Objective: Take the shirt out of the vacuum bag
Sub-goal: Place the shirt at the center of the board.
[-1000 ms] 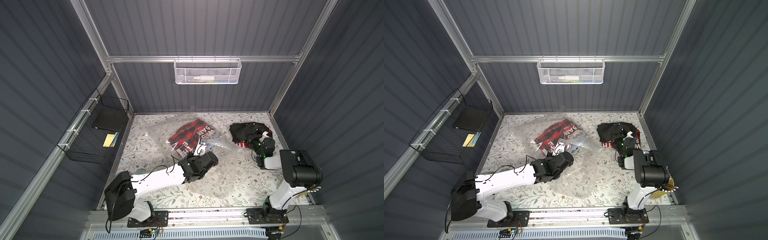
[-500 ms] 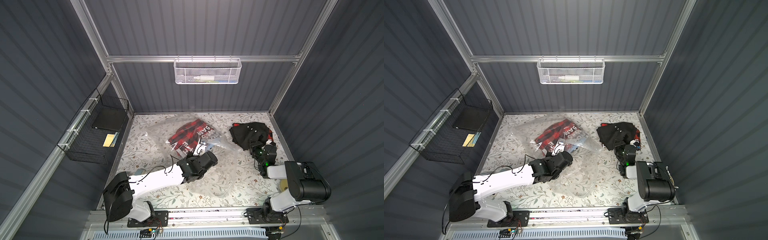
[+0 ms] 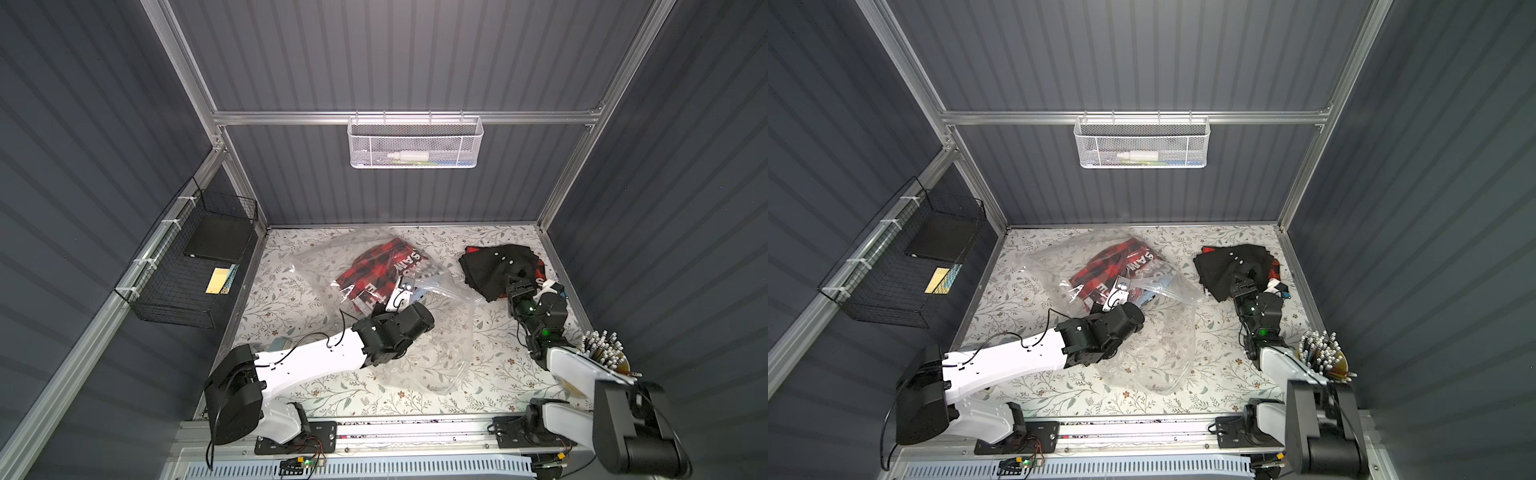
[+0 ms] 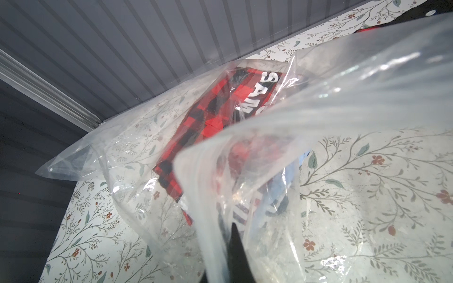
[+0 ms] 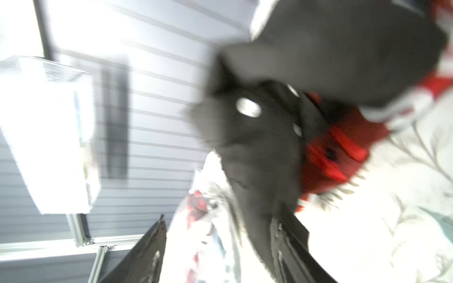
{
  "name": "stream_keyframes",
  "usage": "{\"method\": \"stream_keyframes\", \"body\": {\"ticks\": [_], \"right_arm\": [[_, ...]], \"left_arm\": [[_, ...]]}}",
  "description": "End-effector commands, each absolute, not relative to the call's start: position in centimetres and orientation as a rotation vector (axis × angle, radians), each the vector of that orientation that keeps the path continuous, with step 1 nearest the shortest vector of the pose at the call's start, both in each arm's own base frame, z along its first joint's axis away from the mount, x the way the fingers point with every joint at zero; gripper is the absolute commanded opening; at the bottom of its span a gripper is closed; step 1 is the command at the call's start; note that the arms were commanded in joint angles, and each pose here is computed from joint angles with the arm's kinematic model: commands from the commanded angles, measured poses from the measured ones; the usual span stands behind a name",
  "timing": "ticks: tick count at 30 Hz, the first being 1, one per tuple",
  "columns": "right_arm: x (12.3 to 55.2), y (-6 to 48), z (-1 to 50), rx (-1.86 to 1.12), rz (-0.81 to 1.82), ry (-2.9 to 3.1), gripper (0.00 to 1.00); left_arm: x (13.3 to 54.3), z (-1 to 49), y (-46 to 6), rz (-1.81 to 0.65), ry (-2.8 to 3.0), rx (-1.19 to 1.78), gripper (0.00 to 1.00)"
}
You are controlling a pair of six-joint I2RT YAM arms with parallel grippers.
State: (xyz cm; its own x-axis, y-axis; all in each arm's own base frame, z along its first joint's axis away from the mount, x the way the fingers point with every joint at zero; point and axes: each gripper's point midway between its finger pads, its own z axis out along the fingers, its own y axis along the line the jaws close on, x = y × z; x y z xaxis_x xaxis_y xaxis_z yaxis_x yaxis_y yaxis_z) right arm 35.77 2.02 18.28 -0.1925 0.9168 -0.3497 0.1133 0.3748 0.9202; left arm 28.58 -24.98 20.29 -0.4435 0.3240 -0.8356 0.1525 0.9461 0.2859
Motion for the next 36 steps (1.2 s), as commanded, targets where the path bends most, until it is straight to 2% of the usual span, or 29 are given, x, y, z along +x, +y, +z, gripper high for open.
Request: {"method": "stream_keyframes", "body": {"ticks": [1,3,7,11,17,25,36], "right_arm": [[34.5,0.1,20.2,0.939,0.799,1.59,0.72],[34.4,-0.8,22.4,0.932,0.772,1.515,0.77],[36.8,-1.8,24.5,0.939,0.817,1.504,0.79],[38.8,-3.3,23.0,1.086,0.926,1.492,0.79],[40.0,-4.7,23.4,1.151,0.994,1.409,0.81],[39.8,-6.8,20.8,1.307,1.12,1.291,0.82],[42.0,-5.0,17.9,1.312,1.334,1.354,0.83]], "left_arm": [[28.8,22.3,-24.3,0.214,2.004,0.322,0.0],[28.9,22.4,-24.5,0.21,2.0,0.321,0.0],[29.1,22.4,-25.3,0.192,2.0,0.324,0.0],[29.2,22.3,-25.5,0.187,2.005,0.321,0.0],[29.0,21.7,-25.6,0.162,2.021,0.327,0.0],[29.0,20.9,-26.6,0.152,2.056,0.359,0.0],[29.2,20.7,-27.4,0.152,2.08,0.379,0.0]]}}
